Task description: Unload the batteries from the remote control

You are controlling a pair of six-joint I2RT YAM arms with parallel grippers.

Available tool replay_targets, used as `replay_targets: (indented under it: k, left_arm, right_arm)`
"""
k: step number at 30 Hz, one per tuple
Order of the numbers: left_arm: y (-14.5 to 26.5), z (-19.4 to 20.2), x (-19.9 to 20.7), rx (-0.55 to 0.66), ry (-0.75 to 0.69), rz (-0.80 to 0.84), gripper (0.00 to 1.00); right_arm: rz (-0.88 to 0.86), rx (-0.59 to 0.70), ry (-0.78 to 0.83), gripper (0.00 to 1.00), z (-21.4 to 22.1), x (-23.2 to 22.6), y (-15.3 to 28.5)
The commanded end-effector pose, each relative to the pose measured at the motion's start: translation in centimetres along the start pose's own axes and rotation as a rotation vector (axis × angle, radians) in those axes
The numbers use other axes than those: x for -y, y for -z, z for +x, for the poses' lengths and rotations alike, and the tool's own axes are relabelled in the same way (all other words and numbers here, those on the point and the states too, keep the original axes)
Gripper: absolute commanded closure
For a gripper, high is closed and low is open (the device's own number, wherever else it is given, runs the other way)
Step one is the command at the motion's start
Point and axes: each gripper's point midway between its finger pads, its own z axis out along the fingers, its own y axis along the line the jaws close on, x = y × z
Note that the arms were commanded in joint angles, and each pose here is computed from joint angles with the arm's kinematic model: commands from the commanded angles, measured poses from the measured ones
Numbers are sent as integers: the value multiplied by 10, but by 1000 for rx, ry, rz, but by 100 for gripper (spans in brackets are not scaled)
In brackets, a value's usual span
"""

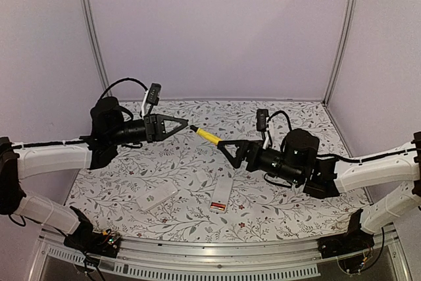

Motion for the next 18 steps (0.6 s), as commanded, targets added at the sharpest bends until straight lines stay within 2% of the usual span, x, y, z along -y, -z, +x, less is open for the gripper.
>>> replay_targets:
  k: [1, 5, 12, 18]
  left_arm:
    - [12, -25, 16, 193, 38, 55, 100]
    - [15, -21, 32, 222, 33, 105, 100]
    - [8, -13, 63, 202, -17, 188, 100]
    - [4, -9, 67, 188, -28, 193, 100]
  right_arm:
    - [-306, 102, -126, 2, -30, -50, 5]
    - [-413, 103, -121, 2, -37, -68, 6]
    - [-456, 69, -109, 9, -34, -78, -7]
    - [-492, 82, -116, 28, -39, -86, -6]
